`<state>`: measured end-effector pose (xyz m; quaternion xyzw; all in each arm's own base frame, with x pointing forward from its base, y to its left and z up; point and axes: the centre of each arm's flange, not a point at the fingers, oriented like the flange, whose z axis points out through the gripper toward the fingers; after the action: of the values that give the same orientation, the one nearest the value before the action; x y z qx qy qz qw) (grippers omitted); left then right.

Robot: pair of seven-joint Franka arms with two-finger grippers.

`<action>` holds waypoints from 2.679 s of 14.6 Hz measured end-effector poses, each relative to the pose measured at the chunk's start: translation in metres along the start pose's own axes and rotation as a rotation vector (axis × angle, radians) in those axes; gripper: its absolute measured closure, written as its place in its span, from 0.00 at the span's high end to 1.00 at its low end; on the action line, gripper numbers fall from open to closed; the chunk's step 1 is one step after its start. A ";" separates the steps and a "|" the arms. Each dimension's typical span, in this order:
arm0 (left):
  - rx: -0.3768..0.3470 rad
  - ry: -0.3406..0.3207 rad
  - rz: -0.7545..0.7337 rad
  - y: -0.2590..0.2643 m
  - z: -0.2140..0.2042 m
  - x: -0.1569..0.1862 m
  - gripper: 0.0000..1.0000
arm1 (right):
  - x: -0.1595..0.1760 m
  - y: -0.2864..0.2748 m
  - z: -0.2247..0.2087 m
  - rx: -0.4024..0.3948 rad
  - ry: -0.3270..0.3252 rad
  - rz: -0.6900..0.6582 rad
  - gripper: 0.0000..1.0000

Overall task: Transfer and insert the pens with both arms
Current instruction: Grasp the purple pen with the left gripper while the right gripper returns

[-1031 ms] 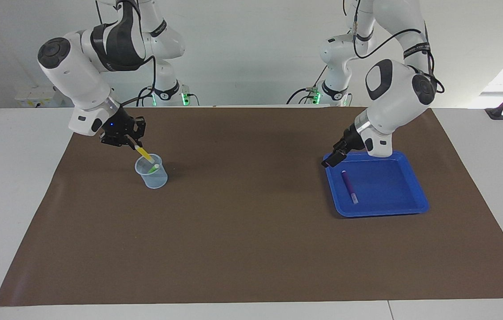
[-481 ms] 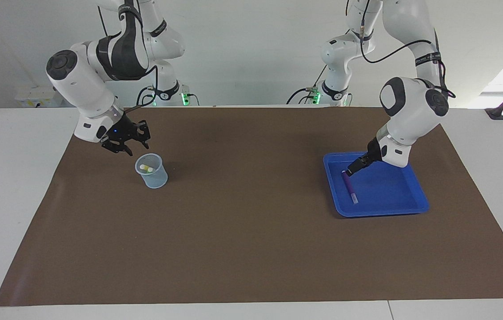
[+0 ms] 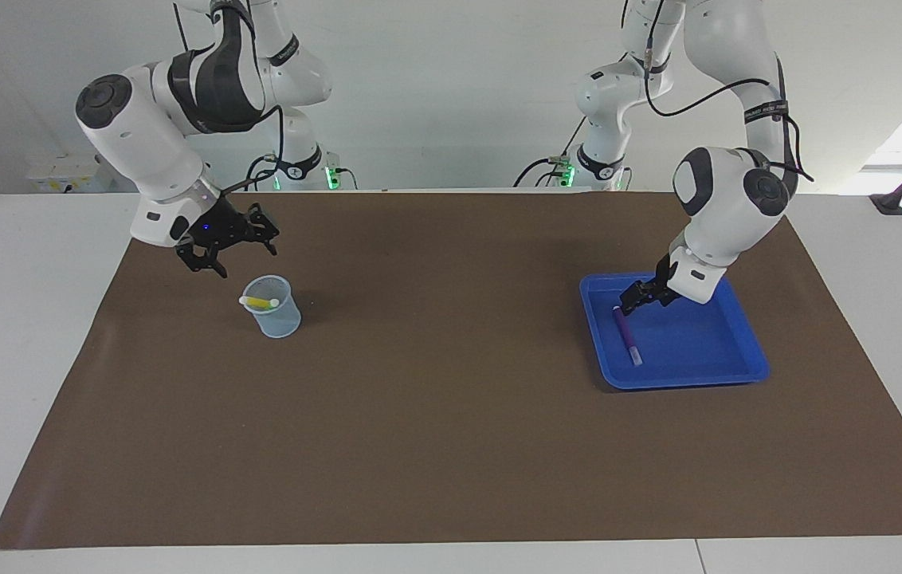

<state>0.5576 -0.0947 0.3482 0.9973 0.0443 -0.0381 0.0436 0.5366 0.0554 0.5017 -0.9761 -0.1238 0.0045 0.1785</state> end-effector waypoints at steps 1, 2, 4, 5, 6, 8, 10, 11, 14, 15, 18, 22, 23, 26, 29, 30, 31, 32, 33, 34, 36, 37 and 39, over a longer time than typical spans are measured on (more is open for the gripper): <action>0.010 0.000 0.023 0.004 0.007 0.001 0.83 | 0.003 -0.016 0.004 0.048 0.006 0.076 1.00; 0.024 0.001 0.044 0.007 0.015 0.002 0.82 | 0.007 -0.033 0.008 0.089 0.011 0.143 1.00; 0.035 -0.005 0.064 0.008 0.027 0.004 0.77 | 0.016 -0.069 0.014 0.137 0.050 0.235 1.00; 0.036 -0.007 0.067 0.008 0.030 0.005 0.77 | 0.020 -0.085 0.016 0.150 0.075 0.272 1.00; 0.036 -0.008 0.067 0.007 0.032 0.005 0.72 | 0.024 -0.102 0.019 0.167 0.101 0.314 1.00; 0.036 -0.006 0.068 0.007 0.033 0.006 0.66 | 0.030 -0.131 0.024 0.212 0.144 0.393 1.00; 0.047 0.001 0.078 0.006 0.034 0.007 0.58 | 0.034 -0.154 0.029 0.258 0.175 0.468 1.00; 0.054 0.004 0.085 0.006 0.036 0.008 0.58 | 0.035 -0.165 0.031 0.281 0.184 0.508 1.00; 0.073 0.002 0.091 0.006 0.041 0.009 0.58 | 0.035 -0.193 0.042 0.344 0.194 0.605 1.00; 0.091 0.004 0.093 0.007 0.044 0.008 0.58 | 0.033 -0.202 0.046 0.364 0.193 0.637 1.00; 0.110 0.007 0.086 0.010 0.048 0.009 0.58 | 0.028 -0.227 0.058 0.394 0.203 0.713 1.00; 0.109 0.017 0.083 0.010 0.044 0.011 0.42 | 0.021 -0.252 0.069 0.427 0.213 0.775 1.00; 0.109 0.019 0.083 0.010 0.043 0.012 0.28 | 0.020 -0.254 0.071 0.429 0.209 0.775 1.00; 0.108 0.023 0.081 0.009 0.041 0.014 0.16 | 0.019 -0.253 0.073 0.428 0.206 0.778 1.00; 0.108 0.023 0.078 0.008 0.041 0.015 0.16 | 0.019 -0.253 0.073 0.427 0.206 0.778 1.00; 0.107 0.024 0.076 0.007 0.041 0.015 0.16 | 0.019 -0.253 0.073 0.427 0.206 0.778 1.00; 0.106 0.025 0.074 0.006 0.040 0.017 0.16 | 0.019 -0.253 0.073 0.427 0.206 0.778 1.00; 0.105 0.026 0.071 0.005 0.038 0.019 0.16 | 0.019 -0.253 0.073 0.427 0.206 0.778 1.00; 0.106 0.023 0.063 0.002 0.035 0.022 0.16 | 0.019 -0.253 0.073 0.427 0.206 0.778 1.00; 0.108 0.013 0.052 -0.003 0.031 0.025 0.16 | 0.019 -0.253 0.073 0.427 0.206 0.778 1.00; 0.095 -0.016 0.016 -0.008 0.016 0.031 0.16 | 0.019 -0.252 0.073 0.427 0.205 0.779 1.00; 0.079 -0.035 -0.005 -0.008 0.006 0.034 0.16 | 0.019 -0.252 0.074 0.426 0.204 0.779 1.00; 0.032 -0.081 -0.047 -0.005 -0.016 0.038 0.16 | 0.019 -0.252 0.075 0.425 0.203 0.780 1.00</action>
<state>0.5959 -0.0854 0.3608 0.9942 0.0653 -0.0803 0.0285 0.4905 0.3140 0.5205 -0.8870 0.2749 0.0009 0.3709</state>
